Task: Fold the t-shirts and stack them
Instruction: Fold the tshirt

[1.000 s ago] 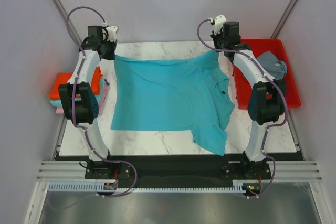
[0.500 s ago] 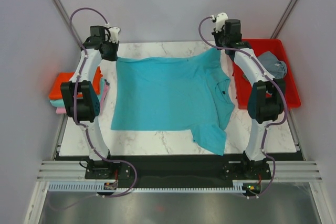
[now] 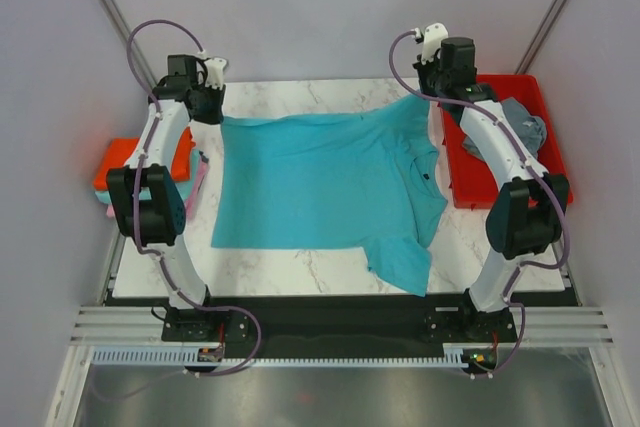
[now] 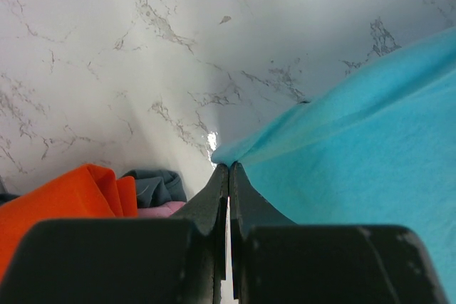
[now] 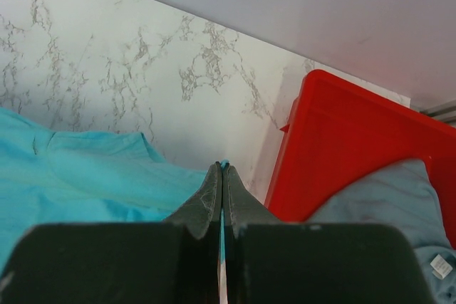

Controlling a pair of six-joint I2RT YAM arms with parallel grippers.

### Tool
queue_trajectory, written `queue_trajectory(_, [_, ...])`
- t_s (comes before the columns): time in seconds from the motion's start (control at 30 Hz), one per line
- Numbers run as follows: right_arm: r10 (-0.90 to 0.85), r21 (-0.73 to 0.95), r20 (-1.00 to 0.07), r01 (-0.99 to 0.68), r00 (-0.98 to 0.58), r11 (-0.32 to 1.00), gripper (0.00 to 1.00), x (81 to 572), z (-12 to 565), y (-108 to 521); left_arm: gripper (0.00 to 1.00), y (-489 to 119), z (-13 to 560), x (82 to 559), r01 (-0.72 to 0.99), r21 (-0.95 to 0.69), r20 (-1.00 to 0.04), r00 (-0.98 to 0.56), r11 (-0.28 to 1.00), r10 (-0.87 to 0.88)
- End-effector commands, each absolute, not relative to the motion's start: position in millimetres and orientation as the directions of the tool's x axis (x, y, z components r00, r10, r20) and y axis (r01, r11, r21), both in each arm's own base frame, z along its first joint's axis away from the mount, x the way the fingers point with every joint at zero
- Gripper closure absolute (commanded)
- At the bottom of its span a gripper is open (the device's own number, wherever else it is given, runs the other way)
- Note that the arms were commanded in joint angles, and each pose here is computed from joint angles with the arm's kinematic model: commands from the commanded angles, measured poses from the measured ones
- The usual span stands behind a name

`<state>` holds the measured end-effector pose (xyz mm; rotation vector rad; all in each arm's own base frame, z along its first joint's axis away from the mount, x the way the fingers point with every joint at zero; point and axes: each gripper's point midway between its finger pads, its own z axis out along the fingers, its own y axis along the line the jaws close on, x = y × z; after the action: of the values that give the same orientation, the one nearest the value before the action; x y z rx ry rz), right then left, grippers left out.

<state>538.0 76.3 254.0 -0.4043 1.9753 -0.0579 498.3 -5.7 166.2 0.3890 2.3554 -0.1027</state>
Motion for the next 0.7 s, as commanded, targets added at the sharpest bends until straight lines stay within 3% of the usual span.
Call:
queue_trajectory(0.0, [-0.287,-0.202,-0.878,-0.248,-0.383,0.947,1.0,521,263,73,0.98,-10,188,487,0.3,0.018,-0.715,-0.662,0.954,0.222])
queue_trajectory(0.67, [-0.264,-0.115,-0.824,-0.309,-0.502,0.944,1.0,453,241,77,0.98,-2,151,422,0.265,-0.015,-0.629,-0.752,0.964,0.197])
